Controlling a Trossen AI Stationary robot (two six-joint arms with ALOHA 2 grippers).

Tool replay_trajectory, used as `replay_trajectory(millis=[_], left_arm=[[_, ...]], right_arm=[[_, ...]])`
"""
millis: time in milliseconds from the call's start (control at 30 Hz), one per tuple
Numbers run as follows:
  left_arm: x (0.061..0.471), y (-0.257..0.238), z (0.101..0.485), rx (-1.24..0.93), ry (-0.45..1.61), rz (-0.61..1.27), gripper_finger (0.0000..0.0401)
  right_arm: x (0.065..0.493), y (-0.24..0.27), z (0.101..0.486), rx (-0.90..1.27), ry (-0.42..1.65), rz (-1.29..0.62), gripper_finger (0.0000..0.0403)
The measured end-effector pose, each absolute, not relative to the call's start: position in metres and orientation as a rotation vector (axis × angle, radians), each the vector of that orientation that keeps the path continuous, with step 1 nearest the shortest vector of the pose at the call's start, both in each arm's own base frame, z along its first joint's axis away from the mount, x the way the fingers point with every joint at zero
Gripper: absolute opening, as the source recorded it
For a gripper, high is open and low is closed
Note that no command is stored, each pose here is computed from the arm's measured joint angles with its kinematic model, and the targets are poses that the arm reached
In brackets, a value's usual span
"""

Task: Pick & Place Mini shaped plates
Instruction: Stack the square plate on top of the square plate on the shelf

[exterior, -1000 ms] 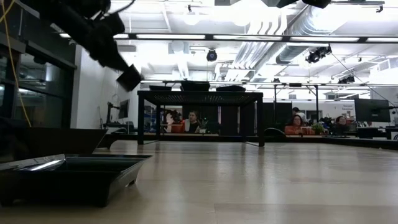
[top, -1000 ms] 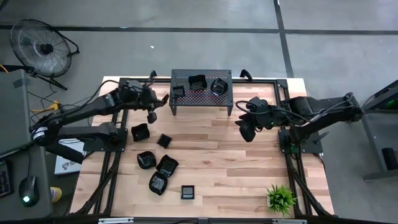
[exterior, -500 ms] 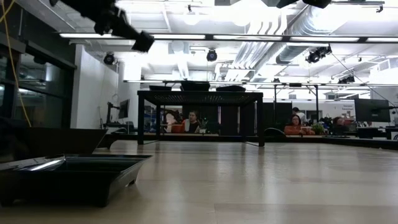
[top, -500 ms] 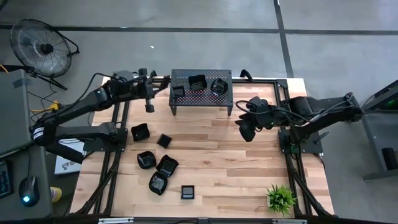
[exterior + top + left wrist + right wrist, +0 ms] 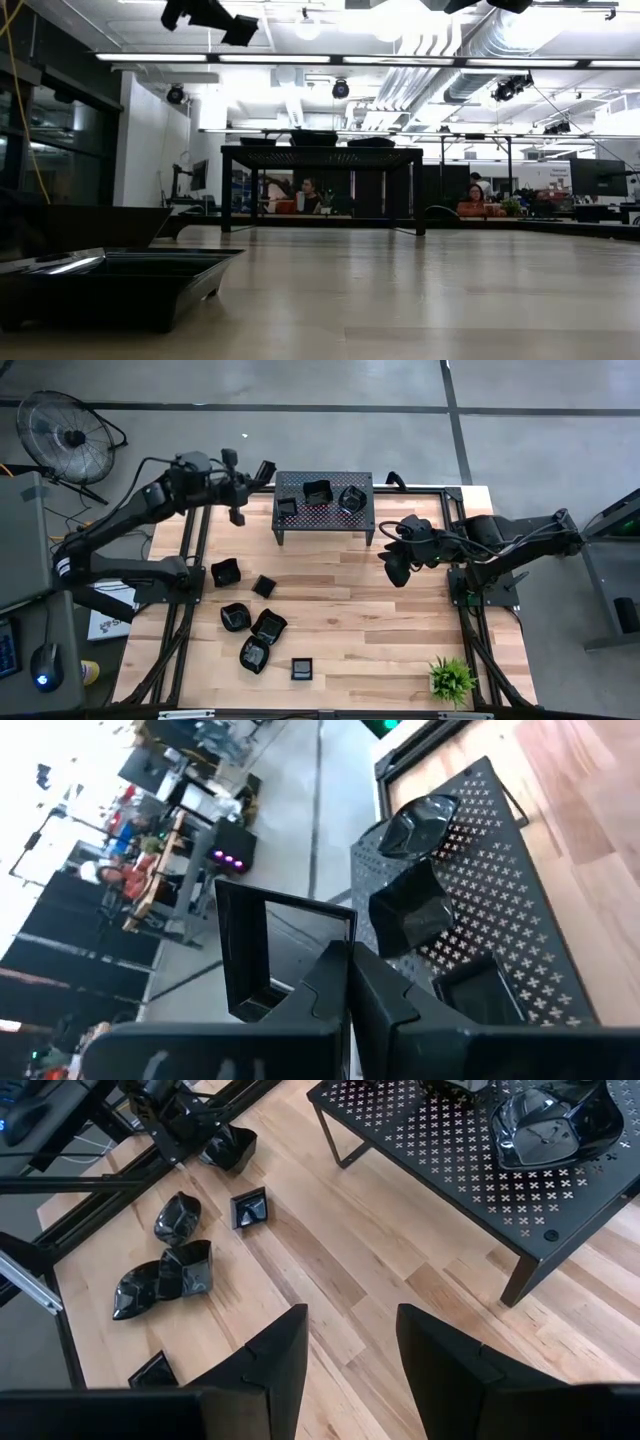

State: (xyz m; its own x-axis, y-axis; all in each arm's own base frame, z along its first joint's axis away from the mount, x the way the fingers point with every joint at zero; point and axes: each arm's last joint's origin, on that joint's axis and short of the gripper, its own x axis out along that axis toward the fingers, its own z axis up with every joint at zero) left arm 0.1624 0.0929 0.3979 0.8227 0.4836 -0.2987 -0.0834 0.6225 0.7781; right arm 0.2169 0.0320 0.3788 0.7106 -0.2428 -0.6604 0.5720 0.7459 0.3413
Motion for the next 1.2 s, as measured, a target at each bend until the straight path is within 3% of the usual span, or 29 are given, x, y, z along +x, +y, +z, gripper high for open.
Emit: replay_trajectory(millis=[300,633,1200], left_arm=[[0.186,0.101,0.415,0.973,0.554,0.084,0.0000],[0.193,0.103,0.389,1.117,0.722,-0.197,0.0000],[0.219,0.122,0.358,1.355,0.906,-0.401,0.0000]], right_arm=[[0.217,0.032,0.379,0.583,0.626,-0.485,0.0149],[0.217,0.032,0.379,0.584,0.627,-0.483,0.0149],[0.217,0.032,0.379,0.582,0.624,-0.488,0.0149]])
